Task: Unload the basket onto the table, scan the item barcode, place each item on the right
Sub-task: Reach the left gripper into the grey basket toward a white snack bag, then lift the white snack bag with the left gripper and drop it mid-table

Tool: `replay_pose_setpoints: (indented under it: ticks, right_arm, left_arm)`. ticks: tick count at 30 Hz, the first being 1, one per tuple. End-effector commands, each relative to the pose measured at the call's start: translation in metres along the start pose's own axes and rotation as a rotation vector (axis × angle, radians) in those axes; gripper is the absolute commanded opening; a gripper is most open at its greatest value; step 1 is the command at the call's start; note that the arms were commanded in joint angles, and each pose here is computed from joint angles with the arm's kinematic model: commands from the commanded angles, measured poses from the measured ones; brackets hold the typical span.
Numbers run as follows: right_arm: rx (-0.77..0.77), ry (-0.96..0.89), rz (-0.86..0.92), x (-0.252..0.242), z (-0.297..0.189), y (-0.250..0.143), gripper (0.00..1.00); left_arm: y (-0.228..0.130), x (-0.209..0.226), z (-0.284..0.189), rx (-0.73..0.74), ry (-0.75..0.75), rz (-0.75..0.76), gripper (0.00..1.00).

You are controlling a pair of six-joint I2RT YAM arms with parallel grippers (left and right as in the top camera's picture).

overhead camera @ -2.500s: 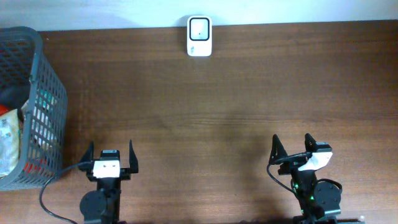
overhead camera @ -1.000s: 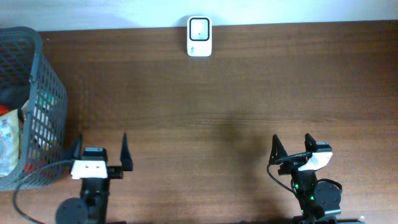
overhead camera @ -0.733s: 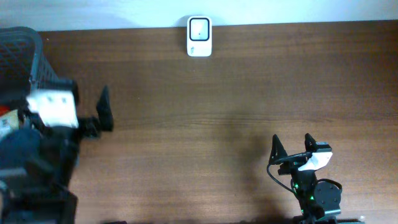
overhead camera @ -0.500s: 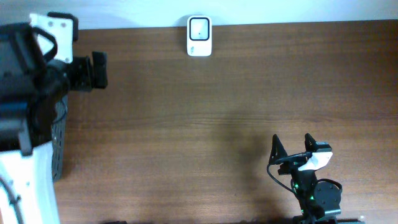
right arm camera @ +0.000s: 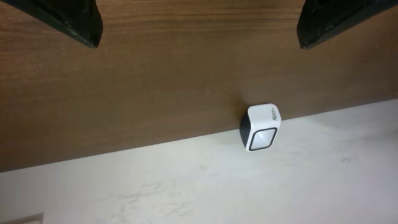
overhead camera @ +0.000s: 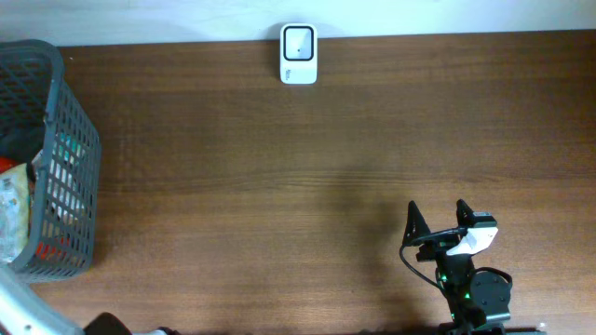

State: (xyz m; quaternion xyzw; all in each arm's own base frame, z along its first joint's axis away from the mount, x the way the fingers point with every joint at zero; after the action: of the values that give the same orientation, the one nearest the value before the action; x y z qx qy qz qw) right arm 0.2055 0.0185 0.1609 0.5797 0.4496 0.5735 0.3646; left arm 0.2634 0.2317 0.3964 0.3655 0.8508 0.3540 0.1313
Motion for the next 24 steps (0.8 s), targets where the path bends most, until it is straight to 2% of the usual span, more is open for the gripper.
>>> replay_pose_setpoints:
  ticks: [1, 5, 8, 9, 11, 16, 23, 24]
  right_arm:
    - [0.002, -0.005, 0.001, -0.002, 0.000, -0.002, 0.99]
    - [0.002, -0.005, 0.001, -0.002, 0.000, -0.002, 0.99]
    - [0.002, -0.005, 0.001, -0.002, 0.000, -0.002, 0.99]
    - [0.002, -0.005, 0.001, -0.002, 0.000, -0.002, 0.99]
    - [0.002, -0.005, 0.001, -0.002, 0.000, -0.002, 0.99]
    - [0.002, -0.005, 0.001, -0.002, 0.000, -0.002, 0.98]
    - [0.002, -0.005, 0.001, -0.002, 0.000, -0.002, 0.99]
    - [0.002, -0.005, 0.001, -0.002, 0.000, -0.002, 0.99]
  left_arm:
    - [-0.033, 0.034, 0.056, 0.180, 0.099, -0.104, 1.00]
    - [-0.076, 0.057, 0.120, 0.252, 0.157, -0.103, 1.00]
    - [-0.088, 0.061, 0.156, 0.211, 0.150, 0.019, 0.99]
    - [-0.092, 0.061, 0.172, 0.215, 0.140, 0.109, 1.00]
    - [-0.104, 0.061, 0.197, 0.274, 0.121, 0.204, 1.00]
    - [-0.137, 0.071, 0.241, 0.402, 0.112, 0.225, 0.96]
    - [-0.181, 0.068, 0.285, 0.548, 0.073, 0.259, 0.84]
    - [-0.185, 0.068, 0.289, 0.560, 0.070, 0.260, 0.66]
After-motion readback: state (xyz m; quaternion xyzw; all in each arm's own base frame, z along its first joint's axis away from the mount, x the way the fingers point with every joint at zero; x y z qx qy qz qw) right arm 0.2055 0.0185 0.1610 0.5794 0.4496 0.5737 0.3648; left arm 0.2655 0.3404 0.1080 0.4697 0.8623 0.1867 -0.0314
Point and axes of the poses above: each gripper's point midway between its finger pads, its own z axis out along the fingers, its own x axis along the line the jaws close on, y = z × x, the point moved 4 cm from there along -z, back along the fingers, and after that the axes turned 6 degrees about z, right-handed, at the moved point
